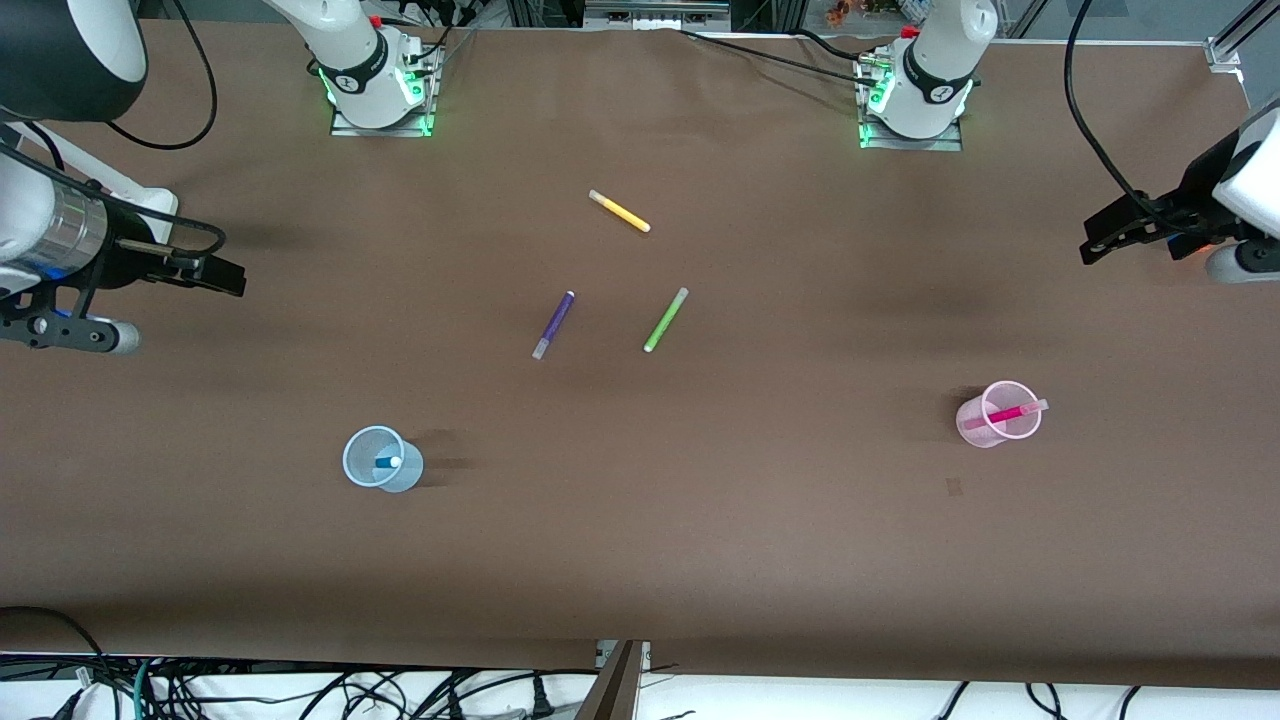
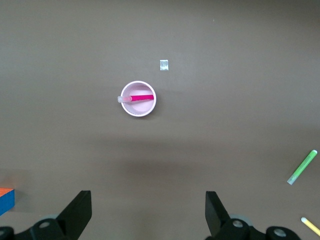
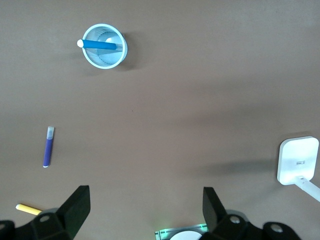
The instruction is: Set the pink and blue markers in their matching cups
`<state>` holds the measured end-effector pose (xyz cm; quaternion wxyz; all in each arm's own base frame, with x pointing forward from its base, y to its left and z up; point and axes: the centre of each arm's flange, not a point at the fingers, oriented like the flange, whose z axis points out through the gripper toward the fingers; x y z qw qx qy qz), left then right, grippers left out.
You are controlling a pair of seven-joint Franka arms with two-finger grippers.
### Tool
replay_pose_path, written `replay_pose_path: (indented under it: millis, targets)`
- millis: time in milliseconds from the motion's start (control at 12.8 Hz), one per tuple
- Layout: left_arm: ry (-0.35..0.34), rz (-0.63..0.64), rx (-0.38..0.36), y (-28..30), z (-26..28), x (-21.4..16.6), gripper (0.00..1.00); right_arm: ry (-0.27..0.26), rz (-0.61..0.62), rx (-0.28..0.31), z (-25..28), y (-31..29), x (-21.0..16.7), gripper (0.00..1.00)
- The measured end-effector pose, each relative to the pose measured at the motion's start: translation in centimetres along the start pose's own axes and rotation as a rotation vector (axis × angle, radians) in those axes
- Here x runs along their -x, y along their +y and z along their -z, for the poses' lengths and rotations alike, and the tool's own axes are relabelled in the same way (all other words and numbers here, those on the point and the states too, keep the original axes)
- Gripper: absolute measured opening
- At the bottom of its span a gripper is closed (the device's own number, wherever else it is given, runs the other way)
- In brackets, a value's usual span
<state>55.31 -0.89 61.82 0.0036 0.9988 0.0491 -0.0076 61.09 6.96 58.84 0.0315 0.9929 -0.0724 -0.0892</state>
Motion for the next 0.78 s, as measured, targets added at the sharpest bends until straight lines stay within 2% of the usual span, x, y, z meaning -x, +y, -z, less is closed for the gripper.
replay_pose_path:
  millis: [311,778]
  targets:
    - [0.007,0.034,0.001,-0.3,-0.2,1.1,1.0,0.017,0.019,0.016,1.8,-0.8,2.1,1.0]
    - [0.006,0.051,0.002,-0.9,-0.3,1.0,1.0,0.008,0.007,0.021,1.3,-0.1,2.2,1.0]
